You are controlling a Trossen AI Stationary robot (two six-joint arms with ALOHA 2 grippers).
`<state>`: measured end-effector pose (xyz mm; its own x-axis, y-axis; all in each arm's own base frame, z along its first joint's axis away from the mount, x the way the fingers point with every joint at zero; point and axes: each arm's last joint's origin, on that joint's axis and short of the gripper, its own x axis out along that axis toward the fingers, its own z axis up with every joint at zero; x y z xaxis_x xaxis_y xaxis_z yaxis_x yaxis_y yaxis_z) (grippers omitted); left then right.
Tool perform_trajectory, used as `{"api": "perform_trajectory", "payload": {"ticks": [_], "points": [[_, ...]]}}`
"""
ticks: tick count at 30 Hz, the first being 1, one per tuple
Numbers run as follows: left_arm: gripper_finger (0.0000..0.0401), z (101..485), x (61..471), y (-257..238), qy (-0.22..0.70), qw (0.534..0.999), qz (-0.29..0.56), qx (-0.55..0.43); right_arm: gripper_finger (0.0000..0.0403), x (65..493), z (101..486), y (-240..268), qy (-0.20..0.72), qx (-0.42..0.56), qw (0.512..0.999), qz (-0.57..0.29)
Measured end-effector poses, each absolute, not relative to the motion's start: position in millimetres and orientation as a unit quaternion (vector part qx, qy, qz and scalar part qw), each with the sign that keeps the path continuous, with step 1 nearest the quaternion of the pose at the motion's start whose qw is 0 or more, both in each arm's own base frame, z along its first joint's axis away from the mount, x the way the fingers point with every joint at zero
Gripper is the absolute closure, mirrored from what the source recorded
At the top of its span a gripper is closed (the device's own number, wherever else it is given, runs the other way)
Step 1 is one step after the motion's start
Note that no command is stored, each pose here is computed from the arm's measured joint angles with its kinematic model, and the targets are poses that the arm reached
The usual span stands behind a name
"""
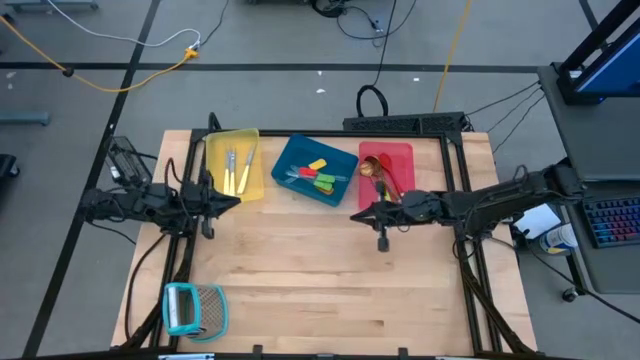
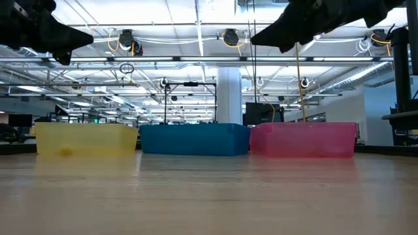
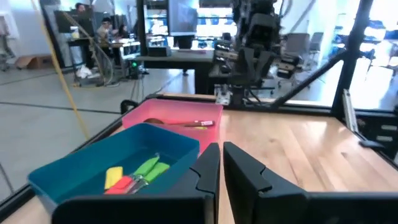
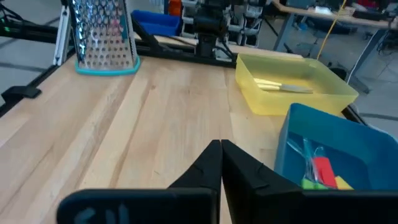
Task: Pick & Place Kitchen Items
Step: Return to Home Position
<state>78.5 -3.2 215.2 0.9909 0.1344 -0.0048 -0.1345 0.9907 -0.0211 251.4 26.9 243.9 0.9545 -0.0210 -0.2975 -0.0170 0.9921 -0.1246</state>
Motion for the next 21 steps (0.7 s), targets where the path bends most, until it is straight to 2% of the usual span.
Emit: {"api": "perform_trajectory", "payload": {"ticks": [4, 12, 16, 21], "points": [[0.0378, 205.3, 83.6, -4.3, -0.006, 0.998, 0.061, -0.004, 0.0401, 235.6, 233.4, 25.4, 0.133, -0.064, 0.989, 0.001], [0.0398, 195.9, 88.2, -5.2, -0.015, 0.998, 0.057, 0.009, 0.0402, 185.3, 206.9, 16.2, 0.029, -0.049, 0.998, -0.013], [0.0386, 189.9, 90.1, -5.5, -0.011, 0.998, 0.056, 0.007, 0.0402, 165.0, 197.2, 13.1, -0.022, -0.043, 0.999, -0.019], [0.0374, 185.8, 91.6, -5.7, -0.012, 0.998, 0.056, 0.008, 0.0402, 149.6, 188.6, 10.3, -0.028, -0.052, 0.998, -0.032]]}}
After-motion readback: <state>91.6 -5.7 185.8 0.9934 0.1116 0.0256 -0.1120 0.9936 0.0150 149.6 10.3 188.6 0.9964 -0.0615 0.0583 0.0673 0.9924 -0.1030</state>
